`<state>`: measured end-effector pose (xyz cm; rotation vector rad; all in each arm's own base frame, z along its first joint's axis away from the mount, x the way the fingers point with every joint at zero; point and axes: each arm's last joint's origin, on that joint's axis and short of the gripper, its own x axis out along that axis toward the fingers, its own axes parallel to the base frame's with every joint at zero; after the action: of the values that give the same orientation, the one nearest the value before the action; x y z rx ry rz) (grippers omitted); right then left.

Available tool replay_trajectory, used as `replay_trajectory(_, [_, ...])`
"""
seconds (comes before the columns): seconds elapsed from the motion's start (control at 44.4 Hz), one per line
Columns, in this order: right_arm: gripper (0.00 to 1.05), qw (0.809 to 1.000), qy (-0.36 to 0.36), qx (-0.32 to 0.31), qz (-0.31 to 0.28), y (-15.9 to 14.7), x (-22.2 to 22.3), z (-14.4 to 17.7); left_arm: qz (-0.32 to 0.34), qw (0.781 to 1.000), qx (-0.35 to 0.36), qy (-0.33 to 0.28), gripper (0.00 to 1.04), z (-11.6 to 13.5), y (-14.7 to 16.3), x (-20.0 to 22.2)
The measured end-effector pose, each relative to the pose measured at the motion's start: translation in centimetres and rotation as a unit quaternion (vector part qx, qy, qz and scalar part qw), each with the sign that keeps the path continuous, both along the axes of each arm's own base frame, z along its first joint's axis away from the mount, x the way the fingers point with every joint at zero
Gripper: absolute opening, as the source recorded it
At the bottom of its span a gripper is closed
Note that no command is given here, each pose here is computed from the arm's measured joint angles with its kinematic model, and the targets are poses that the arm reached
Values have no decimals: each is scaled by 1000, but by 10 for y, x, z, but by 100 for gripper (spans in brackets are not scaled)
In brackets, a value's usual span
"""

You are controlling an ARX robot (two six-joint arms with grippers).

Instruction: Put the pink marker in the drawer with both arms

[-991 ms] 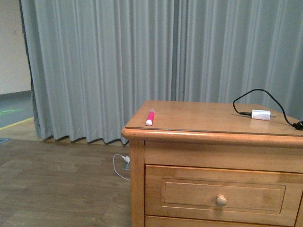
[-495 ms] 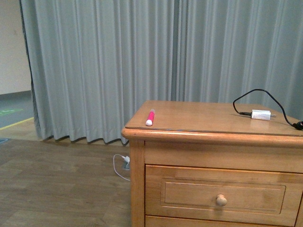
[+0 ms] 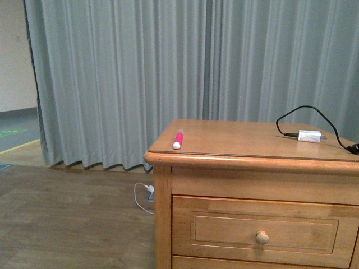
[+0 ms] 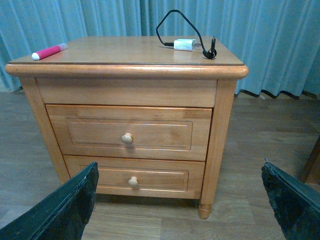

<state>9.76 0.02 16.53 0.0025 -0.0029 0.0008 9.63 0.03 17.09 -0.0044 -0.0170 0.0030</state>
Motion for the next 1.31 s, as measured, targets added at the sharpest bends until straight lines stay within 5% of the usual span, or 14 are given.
replay_trajectory(0.428, [96,1000,0,0,0,0,0,0,0,1000,0,0,99,0,0,0])
replay_trajectory(0.608, [96,973,145,36,-178,5,7,-8,0,1000,0,0,99,0,0,0])
replay_trajectory(0.878, [96,981,163,37,-103,32,84,14,0,1000,0,0,99,0,0,0])
replay_trajectory(1.306, [96,967,249,-8,-46,90,232,-20,0,1000,0,0,99,0,0,0])
